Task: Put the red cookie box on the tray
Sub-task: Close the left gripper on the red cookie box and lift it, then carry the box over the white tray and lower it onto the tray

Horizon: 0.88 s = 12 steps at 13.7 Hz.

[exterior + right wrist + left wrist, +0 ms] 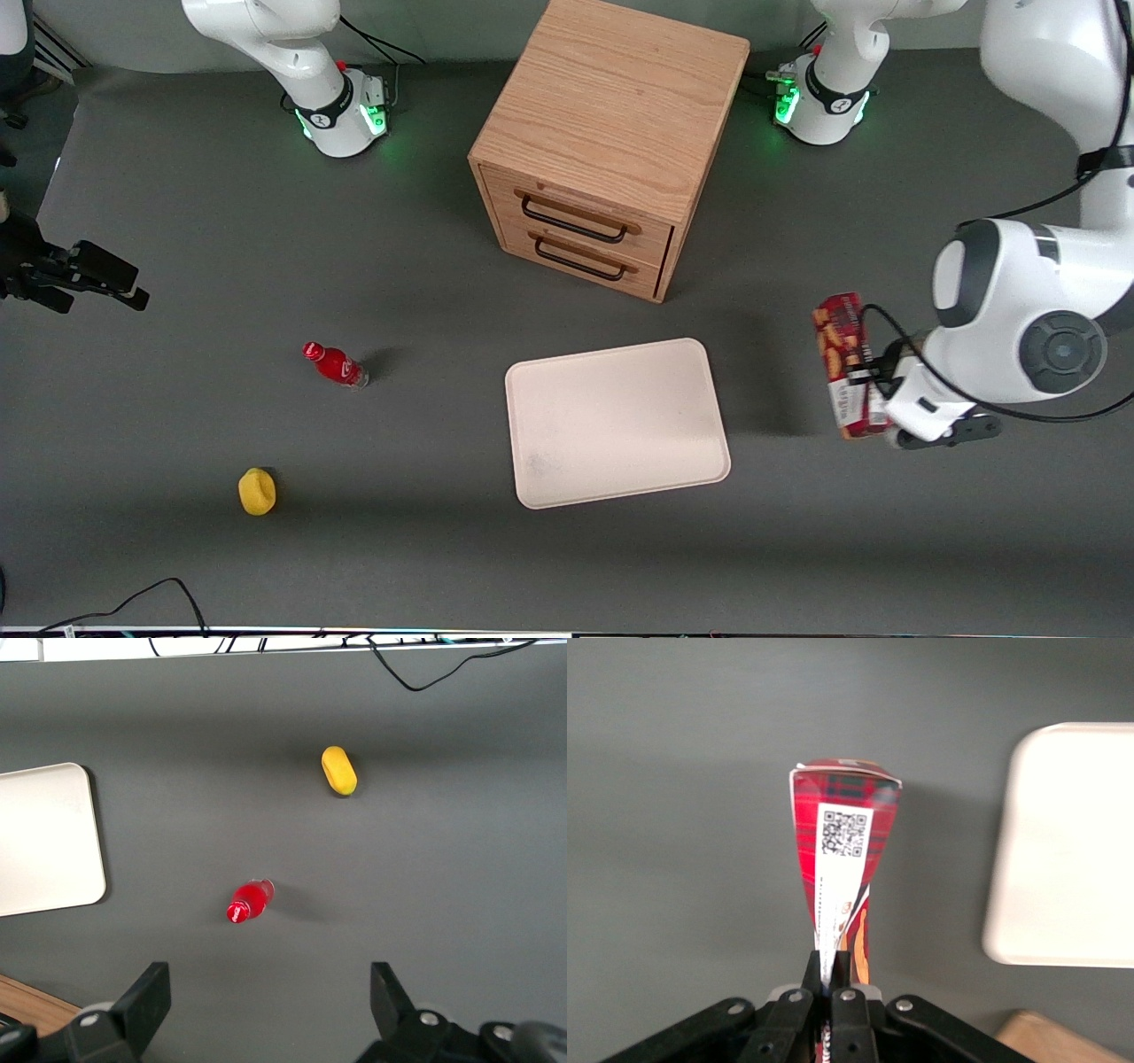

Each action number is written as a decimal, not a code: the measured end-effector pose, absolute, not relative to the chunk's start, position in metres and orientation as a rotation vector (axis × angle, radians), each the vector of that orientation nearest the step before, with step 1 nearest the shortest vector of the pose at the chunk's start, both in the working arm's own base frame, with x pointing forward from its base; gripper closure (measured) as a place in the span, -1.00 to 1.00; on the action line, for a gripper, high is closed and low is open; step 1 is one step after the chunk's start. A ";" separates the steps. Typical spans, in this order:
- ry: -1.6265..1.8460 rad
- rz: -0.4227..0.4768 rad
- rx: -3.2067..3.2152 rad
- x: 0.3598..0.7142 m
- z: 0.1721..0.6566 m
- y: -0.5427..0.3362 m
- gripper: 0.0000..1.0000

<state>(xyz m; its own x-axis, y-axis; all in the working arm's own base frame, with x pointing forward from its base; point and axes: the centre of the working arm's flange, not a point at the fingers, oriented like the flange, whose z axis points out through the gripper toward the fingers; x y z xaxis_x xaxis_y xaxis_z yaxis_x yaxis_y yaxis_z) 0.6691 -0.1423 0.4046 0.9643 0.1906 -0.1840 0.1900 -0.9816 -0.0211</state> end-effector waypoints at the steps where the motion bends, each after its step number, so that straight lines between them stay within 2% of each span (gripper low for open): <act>1: -0.339 0.276 -3.114 0.672 0.404 -0.176 0.90; 6: -0.415 0.217 -3.130 0.674 0.350 -0.278 0.90; 8: -0.431 0.191 -3.140 0.675 0.326 -0.294 0.90; 11: -0.416 0.200 -3.136 0.674 0.300 -0.303 0.90; 12: -0.405 0.175 -3.137 0.675 0.294 -0.306 0.90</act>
<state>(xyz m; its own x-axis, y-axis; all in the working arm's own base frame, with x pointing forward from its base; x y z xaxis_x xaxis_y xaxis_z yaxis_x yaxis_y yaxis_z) 0.6753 -0.3057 0.2935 0.9613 0.2515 -0.1126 0.2544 -0.9670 0.0118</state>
